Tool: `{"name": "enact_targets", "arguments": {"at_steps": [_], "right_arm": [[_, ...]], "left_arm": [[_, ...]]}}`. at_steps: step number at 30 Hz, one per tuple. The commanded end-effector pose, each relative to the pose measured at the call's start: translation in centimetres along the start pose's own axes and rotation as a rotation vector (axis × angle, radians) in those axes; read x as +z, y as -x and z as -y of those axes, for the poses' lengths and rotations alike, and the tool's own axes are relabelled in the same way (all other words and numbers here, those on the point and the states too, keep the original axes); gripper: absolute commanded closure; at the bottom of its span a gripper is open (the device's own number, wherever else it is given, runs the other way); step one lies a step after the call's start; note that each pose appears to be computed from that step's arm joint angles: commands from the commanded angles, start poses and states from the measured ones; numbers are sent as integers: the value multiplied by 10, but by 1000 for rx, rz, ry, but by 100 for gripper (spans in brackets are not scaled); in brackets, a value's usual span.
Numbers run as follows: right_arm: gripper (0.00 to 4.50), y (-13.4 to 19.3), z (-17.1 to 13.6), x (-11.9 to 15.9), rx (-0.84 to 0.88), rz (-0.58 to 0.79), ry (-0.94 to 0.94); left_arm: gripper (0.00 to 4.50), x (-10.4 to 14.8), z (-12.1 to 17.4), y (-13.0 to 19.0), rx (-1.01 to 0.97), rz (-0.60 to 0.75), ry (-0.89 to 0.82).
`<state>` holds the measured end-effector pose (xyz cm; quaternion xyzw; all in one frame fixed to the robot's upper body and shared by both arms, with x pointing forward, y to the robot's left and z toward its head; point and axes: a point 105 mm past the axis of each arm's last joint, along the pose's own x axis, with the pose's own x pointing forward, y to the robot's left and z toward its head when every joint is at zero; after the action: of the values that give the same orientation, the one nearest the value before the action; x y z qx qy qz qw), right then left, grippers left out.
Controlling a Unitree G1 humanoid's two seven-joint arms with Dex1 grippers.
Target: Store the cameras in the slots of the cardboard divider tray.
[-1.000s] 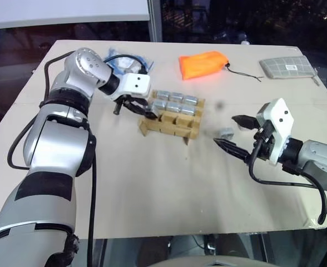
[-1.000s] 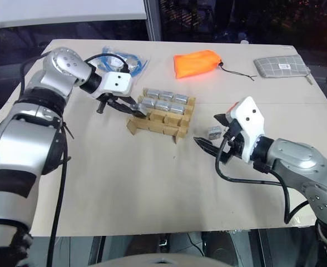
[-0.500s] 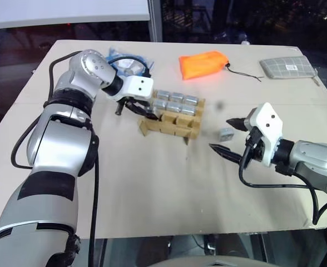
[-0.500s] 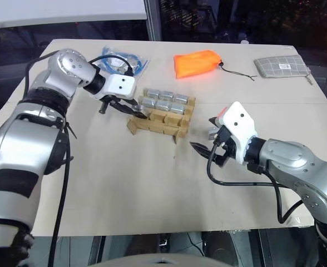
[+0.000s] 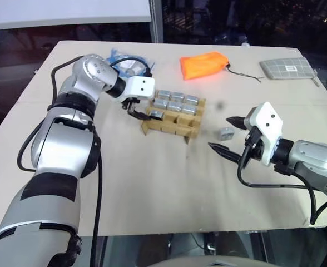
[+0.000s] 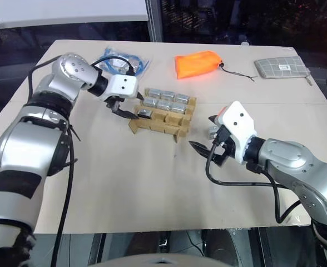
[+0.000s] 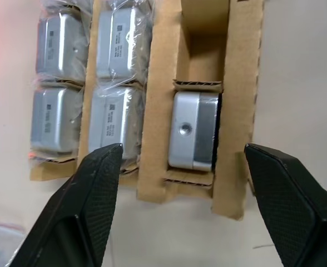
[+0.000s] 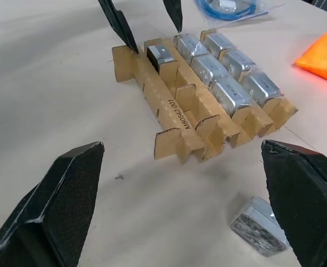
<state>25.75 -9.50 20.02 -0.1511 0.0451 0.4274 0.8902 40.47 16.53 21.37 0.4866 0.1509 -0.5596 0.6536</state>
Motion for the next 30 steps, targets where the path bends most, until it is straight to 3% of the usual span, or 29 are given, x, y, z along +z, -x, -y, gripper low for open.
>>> {"name": "enact_targets", "arguments": {"at_steps": [1,6,9,12,19,22,26,30], "right_arm": [[0,4,-2,6,-10,28,30],[0,6,5,-12,-65,-24,4],[0,8,18,-30,-159,-64,-19],[0,9,29,-45,-238,-78,-56],[0,-3,41,-78,-428,-35,-179],[0,-11,38,-86,-457,-3,-219],[0,-16,35,-93,-442,8,-206],[0,-3,48,-86,-283,-12,-1]], "left_arm": [[80,18,-9,27,73,203,41],[80,25,-2,47,133,492,166],[80,28,19,64,123,678,258],[80,28,43,79,118,783,340],[80,34,103,84,125,785,489],[80,35,115,83,141,766,521],[80,43,122,84,143,771,534],[80,49,128,85,126,767,542]]}}
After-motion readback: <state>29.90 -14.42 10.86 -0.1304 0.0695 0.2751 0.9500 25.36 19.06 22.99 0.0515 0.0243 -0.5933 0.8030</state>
